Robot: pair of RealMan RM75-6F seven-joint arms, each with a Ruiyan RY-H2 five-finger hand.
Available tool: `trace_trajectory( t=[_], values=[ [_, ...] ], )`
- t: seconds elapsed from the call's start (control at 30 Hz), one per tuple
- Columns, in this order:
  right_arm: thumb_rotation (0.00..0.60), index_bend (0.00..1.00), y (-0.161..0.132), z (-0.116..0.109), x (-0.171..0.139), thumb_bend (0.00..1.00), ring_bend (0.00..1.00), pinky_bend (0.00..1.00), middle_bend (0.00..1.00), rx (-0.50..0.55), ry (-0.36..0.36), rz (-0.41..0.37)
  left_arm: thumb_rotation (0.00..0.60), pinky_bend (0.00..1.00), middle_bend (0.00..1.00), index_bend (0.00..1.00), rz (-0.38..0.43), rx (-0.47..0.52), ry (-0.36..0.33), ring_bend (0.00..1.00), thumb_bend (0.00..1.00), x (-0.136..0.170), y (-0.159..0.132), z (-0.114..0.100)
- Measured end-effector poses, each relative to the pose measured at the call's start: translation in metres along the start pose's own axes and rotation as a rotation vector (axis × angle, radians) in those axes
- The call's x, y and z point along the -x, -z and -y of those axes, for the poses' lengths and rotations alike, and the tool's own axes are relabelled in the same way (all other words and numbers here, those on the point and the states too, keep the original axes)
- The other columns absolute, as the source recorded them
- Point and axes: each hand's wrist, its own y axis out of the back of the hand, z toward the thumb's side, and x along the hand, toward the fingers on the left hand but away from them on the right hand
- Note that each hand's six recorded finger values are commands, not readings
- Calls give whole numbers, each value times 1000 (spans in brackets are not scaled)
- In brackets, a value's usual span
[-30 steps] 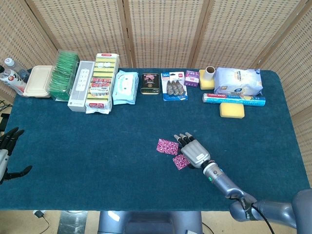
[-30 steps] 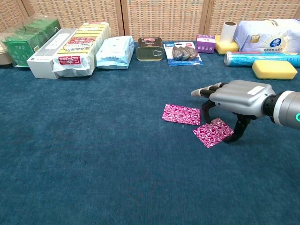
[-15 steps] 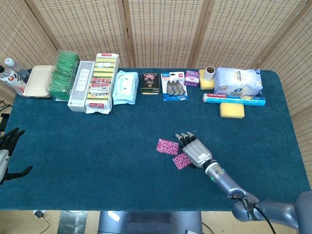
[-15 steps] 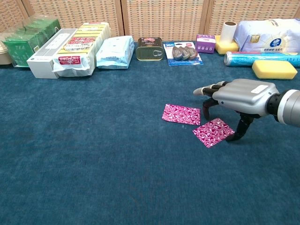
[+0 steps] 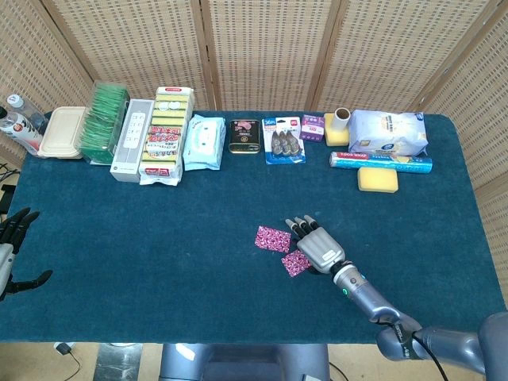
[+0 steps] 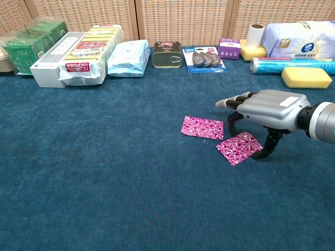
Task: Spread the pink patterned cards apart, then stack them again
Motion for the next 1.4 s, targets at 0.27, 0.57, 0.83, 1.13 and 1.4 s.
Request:
trace_trajectory(
  t=[0.27,0.57,0.83,1.13,1.4],
  values=[
    [568,437,1,1,0,234,0,66,0,4,11,0,600,69,0,0,0,-1,2,0,197,0,0,1],
    [568,437,5,-14,-5,234,0,66,0,51,40,15,600,69,0,0,0,-1,4,0,197,0,-1,1],
    [567,437,7,-35,0,238,0,63,0,175,30,73,600,69,0,0,8,1,9,0,197,0,-4,2],
    [568,437,-1,-40,17,245,0,53,0,351,-61,169,600,69,0,0,23,10,15,0,197,1,-7,2],
    [566,437,-14,-43,38,248,0,50,0,413,-117,288,600,69,0,0,30,27,19,0,197,3,-5,0]
  ],
)
